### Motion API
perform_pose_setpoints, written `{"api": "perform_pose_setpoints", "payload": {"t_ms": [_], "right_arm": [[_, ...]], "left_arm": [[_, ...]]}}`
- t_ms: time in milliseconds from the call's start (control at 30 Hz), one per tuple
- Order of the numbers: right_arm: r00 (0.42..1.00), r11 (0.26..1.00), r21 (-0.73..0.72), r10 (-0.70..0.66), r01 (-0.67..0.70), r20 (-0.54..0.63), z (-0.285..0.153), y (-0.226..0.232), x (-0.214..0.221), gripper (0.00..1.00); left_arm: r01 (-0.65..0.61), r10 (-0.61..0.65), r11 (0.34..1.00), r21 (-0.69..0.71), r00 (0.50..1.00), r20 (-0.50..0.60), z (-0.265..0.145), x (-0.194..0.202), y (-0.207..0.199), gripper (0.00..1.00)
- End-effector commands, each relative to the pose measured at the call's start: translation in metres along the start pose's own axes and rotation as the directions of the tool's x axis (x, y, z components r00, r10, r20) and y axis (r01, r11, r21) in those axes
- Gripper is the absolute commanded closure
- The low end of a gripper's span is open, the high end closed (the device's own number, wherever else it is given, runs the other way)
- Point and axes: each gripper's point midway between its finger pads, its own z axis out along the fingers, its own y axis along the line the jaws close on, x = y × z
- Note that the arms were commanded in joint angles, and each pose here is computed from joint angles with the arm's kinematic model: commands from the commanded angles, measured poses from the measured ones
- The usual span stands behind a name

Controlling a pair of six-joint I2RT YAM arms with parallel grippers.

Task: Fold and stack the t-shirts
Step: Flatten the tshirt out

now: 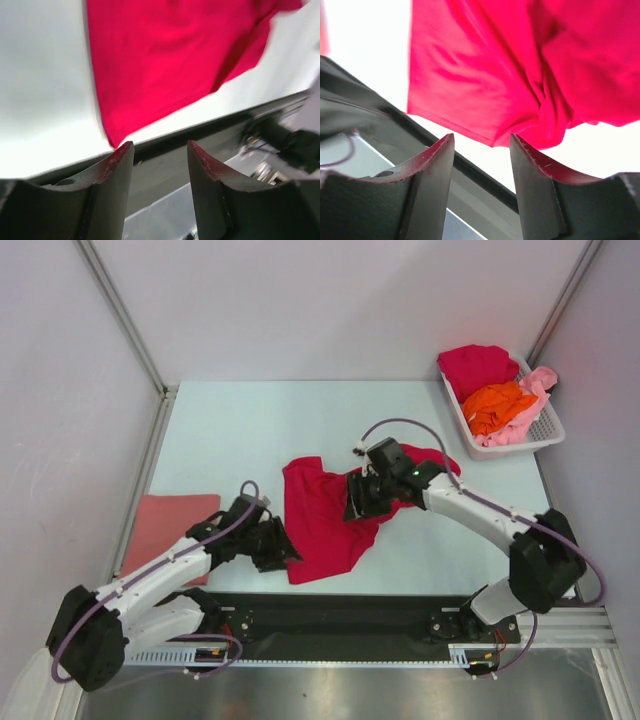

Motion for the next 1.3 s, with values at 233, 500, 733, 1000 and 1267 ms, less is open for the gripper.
{"api": "perform_pose_setpoints", "payload": {"t_ms": [233,500,733,1000,1267], "right_arm": [[0.977,0.998,-0.032,0.053,-0.047,0.206,-0.074,-0.001,-0.035,0.44],[0.973,0.998,-0.033,0.055,-0.049,0.226,-0.09,-0.012,-0.021,0.44],[0.971,0.998,-0.026,0.068,-0.064,0.228,-0.099,-0.024,-0.019,0.44],[0.97,0.997,-0.032,0.07,-0.065,0.235,-0.103,-0.024,-0.019,0.44],[0.966,0.997,-0.036,0.074,-0.067,0.249,-0.105,-0.023,-0.023,0.44]], "left_arm": [[0.155,-0.147,0.955,-0.253,0.988,0.047,0.02,0.036,0.019,0.47],[0.231,-0.216,0.949,-0.213,0.972,0.093,0.037,0.04,0.03,0.53],[0.291,-0.275,0.931,-0.22,0.956,0.102,0.034,0.046,0.043,0.54],[0.325,-0.314,0.923,-0.203,0.945,0.087,0.032,0.052,0.045,0.53],[0.334,-0.316,0.913,-0.233,0.942,0.112,0.04,0.05,0.057,0.58]]}}
